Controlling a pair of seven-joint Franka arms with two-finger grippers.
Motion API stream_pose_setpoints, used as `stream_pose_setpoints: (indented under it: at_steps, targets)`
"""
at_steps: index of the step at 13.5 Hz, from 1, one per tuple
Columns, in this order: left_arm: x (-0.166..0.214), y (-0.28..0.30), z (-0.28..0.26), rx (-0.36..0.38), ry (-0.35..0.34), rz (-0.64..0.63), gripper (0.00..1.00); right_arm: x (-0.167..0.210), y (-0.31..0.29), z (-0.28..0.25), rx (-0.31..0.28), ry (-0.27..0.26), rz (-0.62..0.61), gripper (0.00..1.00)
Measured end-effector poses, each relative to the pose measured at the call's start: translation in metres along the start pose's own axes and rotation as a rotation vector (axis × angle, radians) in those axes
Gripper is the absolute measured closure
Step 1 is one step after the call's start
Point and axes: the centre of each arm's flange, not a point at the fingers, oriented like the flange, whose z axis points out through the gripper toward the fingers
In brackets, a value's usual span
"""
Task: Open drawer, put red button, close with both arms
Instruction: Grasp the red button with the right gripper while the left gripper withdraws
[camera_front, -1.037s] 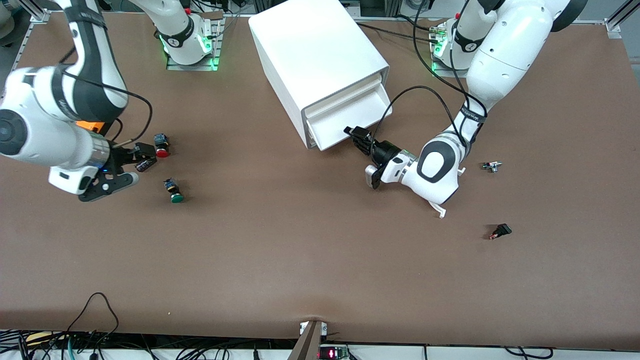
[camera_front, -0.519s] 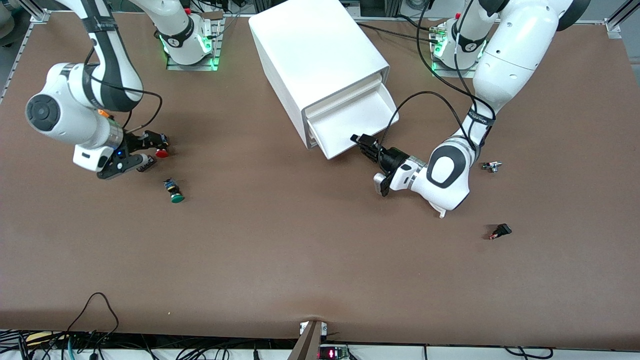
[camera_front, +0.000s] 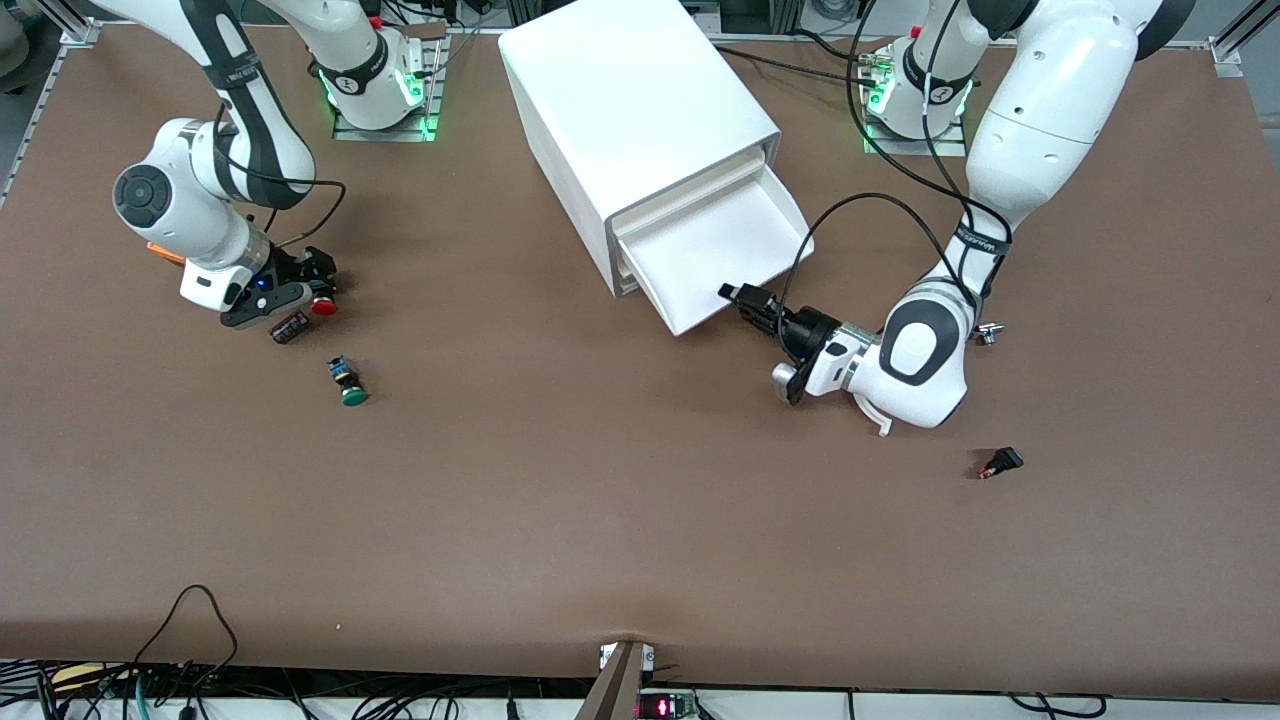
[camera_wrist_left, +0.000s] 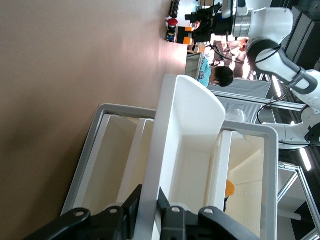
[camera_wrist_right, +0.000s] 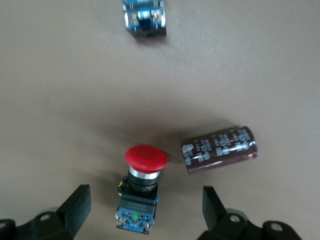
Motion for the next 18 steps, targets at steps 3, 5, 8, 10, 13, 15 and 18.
stream_pose_setpoints:
  at_steps: [3,5,8,10,13,15,18]
  targets:
    - [0.002,0.0,-0.004,0.007,0.013,-0.015,0.85,-0.006,-0.001,0.022,-0.018,-0.001,0.001,0.03]
    - [0.004,0.001,-0.014,0.01,0.029,-0.076,0.76,-0.011,-0.003,0.033,-0.028,0.002,0.001,0.07]
    - [0.001,0.006,-0.033,0.039,-0.001,-0.212,0.45,-0.016,-0.005,0.04,-0.026,-0.008,0.003,0.24]
    - [-0.004,0.008,-0.06,0.105,-0.015,-0.249,0.23,-0.016,-0.004,0.039,-0.027,-0.004,0.005,0.48]
    - [-0.013,0.026,-0.112,0.291,-0.039,-0.273,0.0,-0.015,-0.004,0.038,-0.023,-0.006,0.012,0.6]
    - [-0.019,0.062,-0.145,0.481,-0.043,-0.284,0.0,-0.003,-0.006,0.028,0.013,-0.016,0.032,0.6]
    - [-0.04,0.133,-0.184,0.785,-0.035,-0.265,0.0,0.052,-0.013,-0.03,0.1,-0.022,0.054,0.6]
